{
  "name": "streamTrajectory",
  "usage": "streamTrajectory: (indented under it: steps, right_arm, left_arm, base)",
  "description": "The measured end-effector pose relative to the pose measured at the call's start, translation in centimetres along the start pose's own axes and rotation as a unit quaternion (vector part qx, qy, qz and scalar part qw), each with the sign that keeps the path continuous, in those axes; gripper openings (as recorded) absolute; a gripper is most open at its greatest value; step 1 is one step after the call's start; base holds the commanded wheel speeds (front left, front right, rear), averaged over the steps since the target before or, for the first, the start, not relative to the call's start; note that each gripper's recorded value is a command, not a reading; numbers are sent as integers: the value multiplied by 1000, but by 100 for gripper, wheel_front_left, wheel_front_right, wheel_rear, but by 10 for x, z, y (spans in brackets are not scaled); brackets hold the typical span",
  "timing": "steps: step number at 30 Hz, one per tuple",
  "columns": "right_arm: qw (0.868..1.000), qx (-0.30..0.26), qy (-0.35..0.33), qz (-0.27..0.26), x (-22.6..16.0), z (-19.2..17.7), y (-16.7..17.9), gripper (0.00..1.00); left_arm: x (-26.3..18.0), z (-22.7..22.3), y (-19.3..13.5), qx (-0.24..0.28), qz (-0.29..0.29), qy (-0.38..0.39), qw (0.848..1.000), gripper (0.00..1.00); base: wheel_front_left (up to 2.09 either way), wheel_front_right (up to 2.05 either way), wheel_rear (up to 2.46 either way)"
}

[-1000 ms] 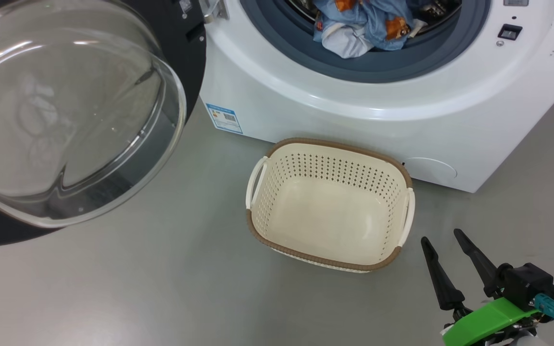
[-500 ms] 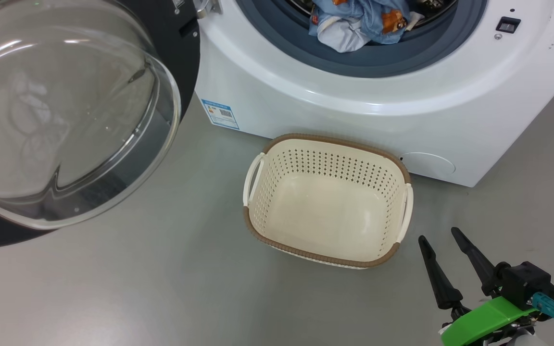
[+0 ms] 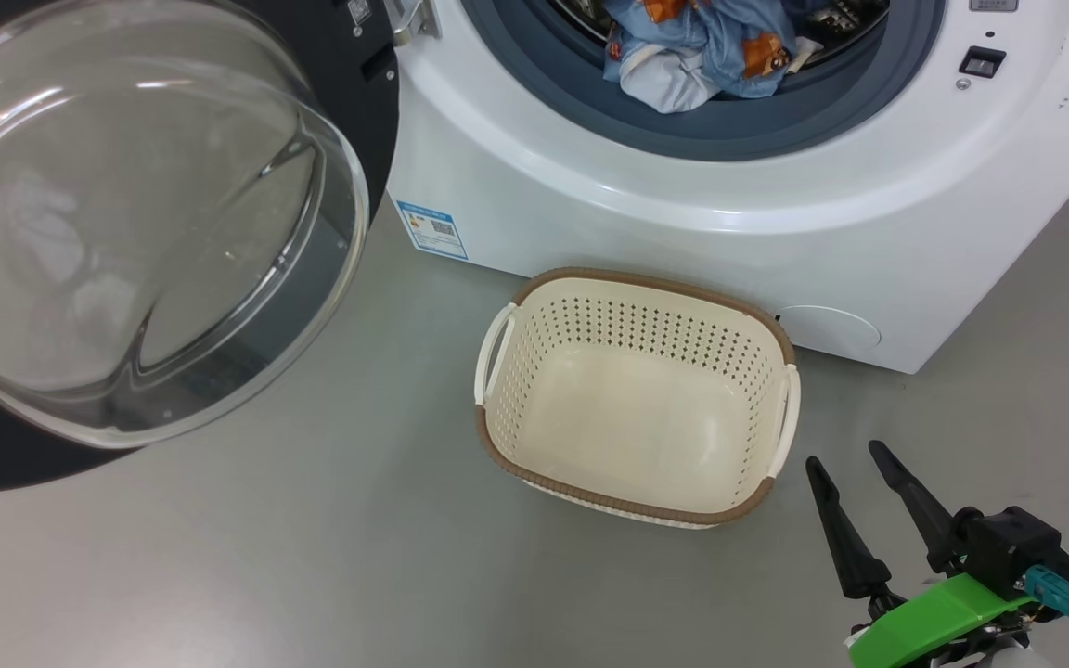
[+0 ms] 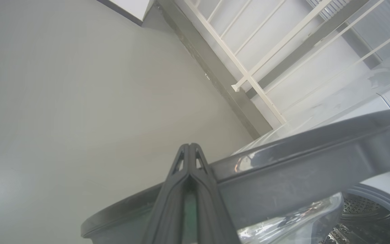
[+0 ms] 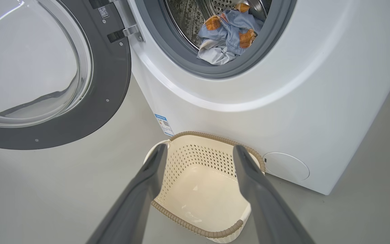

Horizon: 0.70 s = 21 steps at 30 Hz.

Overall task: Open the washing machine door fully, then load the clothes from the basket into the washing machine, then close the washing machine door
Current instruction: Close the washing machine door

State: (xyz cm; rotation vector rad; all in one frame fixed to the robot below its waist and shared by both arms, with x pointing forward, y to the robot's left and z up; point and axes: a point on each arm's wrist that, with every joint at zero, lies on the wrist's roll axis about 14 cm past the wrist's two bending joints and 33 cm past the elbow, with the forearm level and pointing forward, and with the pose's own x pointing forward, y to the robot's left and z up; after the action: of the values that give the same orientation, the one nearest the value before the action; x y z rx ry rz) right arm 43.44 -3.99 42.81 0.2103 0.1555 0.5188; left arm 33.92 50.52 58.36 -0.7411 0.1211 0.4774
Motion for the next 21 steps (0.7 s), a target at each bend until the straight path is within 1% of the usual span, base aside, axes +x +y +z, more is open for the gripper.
streamTrajectory:
  steps: [7, 12, 21]
  right_arm:
    - [1000, 4, -3, 2, 1, 2, 4, 100]
    - [1000, 3, -5, 3, 1, 3, 5, 100]
    - [1000, 3, -9, 5, 2, 6, 7, 100]
  left_arm:
    - [-5, -4, -3, 11, -8, 17, 1000, 0]
    - [-9, -9, -8, 2, -22, 26, 999, 0]
    - [-18, -16, -14, 16, -39, 49, 998, 0]
  base:
    - [0, 0, 0]
    - [0, 0, 0]
    - [0, 0, 0]
